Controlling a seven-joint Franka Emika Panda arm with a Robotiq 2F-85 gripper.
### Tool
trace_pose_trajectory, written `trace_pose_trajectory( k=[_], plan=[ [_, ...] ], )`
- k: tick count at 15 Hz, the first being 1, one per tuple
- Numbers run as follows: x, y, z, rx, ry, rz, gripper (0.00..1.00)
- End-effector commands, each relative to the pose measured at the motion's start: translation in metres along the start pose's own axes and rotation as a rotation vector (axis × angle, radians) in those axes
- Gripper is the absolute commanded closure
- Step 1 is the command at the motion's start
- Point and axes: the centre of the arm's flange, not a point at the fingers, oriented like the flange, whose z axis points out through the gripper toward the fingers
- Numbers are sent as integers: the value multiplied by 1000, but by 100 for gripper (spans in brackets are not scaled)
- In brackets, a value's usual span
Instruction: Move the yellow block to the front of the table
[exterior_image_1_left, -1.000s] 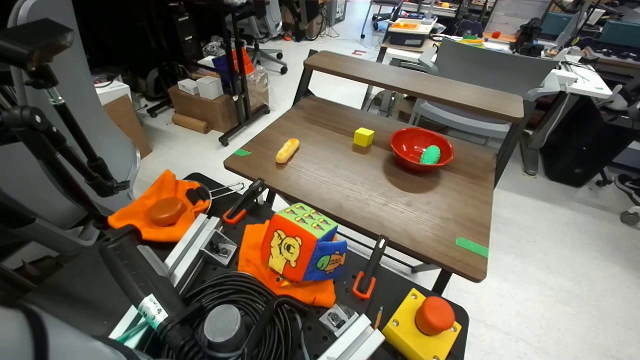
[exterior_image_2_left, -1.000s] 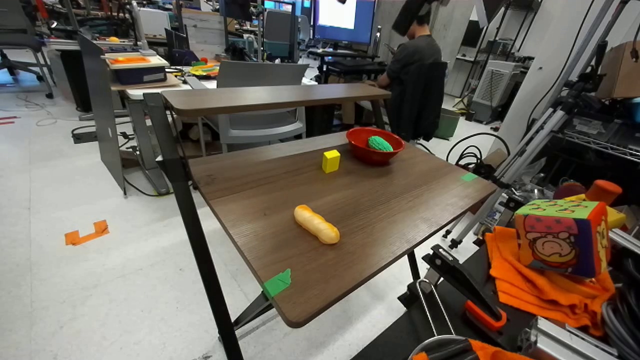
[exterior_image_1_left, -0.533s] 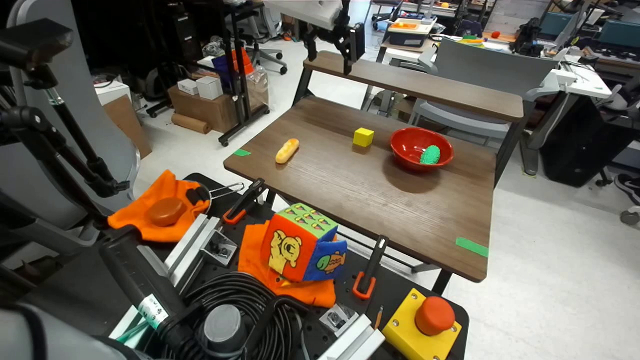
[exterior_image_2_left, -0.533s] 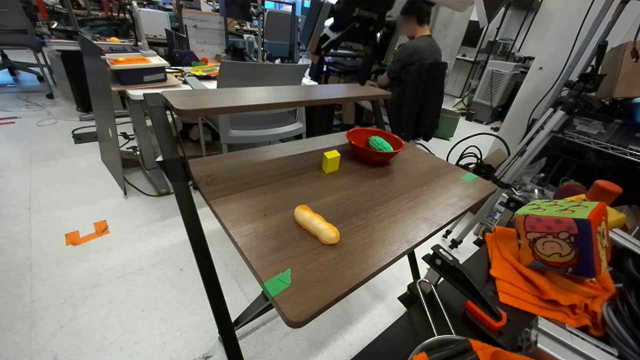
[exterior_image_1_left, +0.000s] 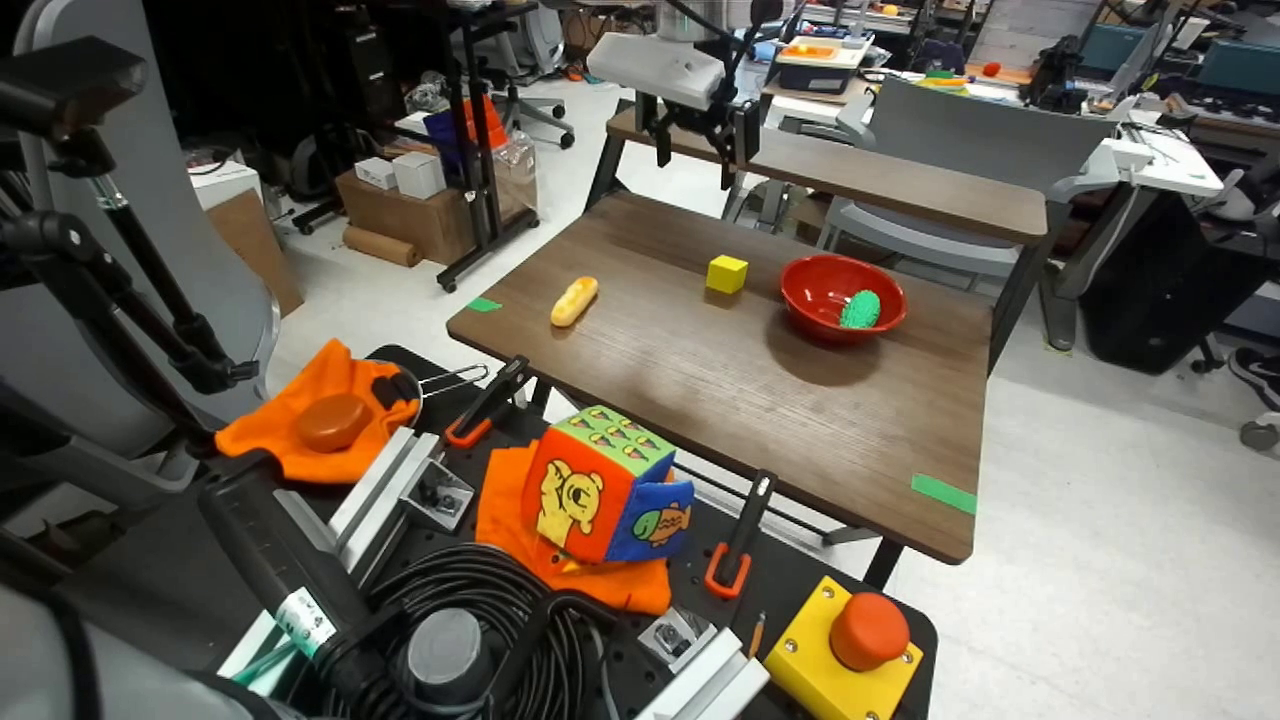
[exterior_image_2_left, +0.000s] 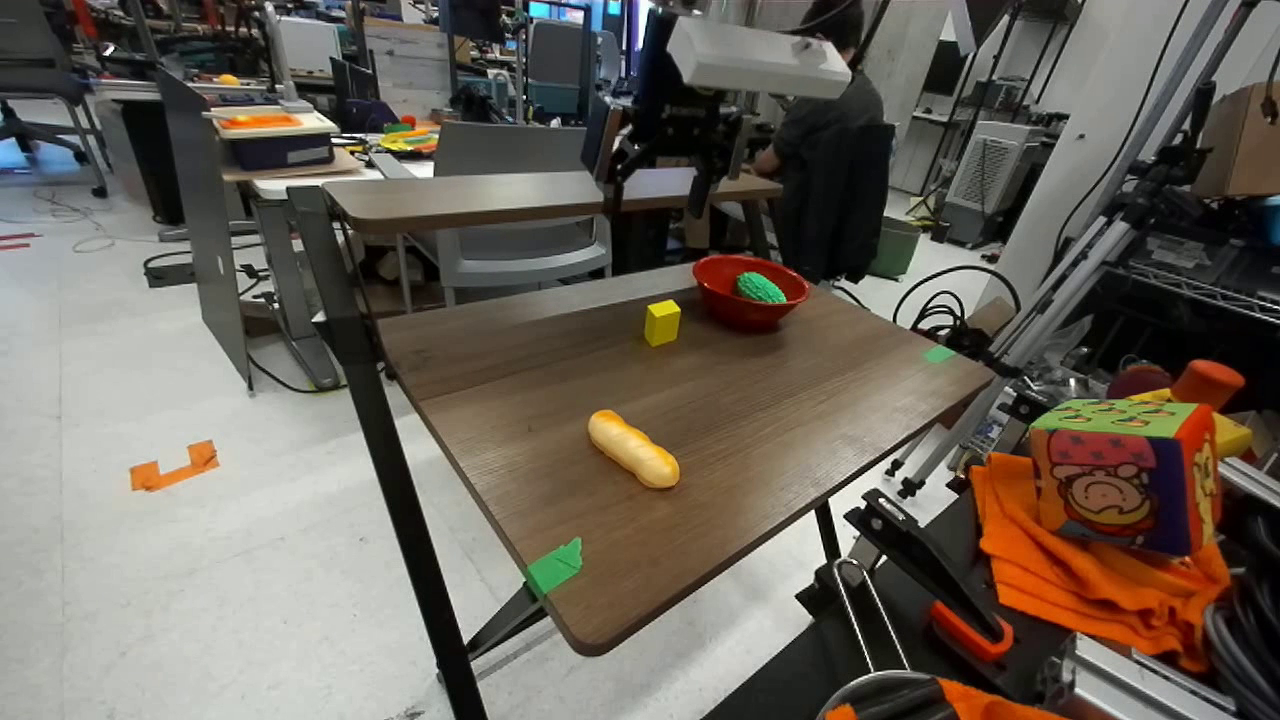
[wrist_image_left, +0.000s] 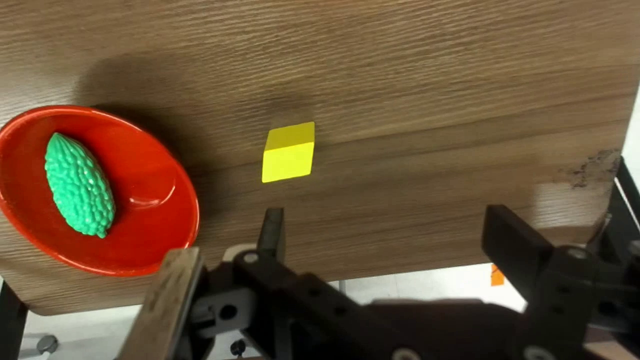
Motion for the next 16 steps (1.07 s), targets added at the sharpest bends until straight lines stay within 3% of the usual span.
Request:
trace_pose_trajectory(
  k=[1,16],
  plan=[
    [26,4,27,-31,-47,-19,0],
    [45,23,115,-117,-158,-64,0]
  ],
)
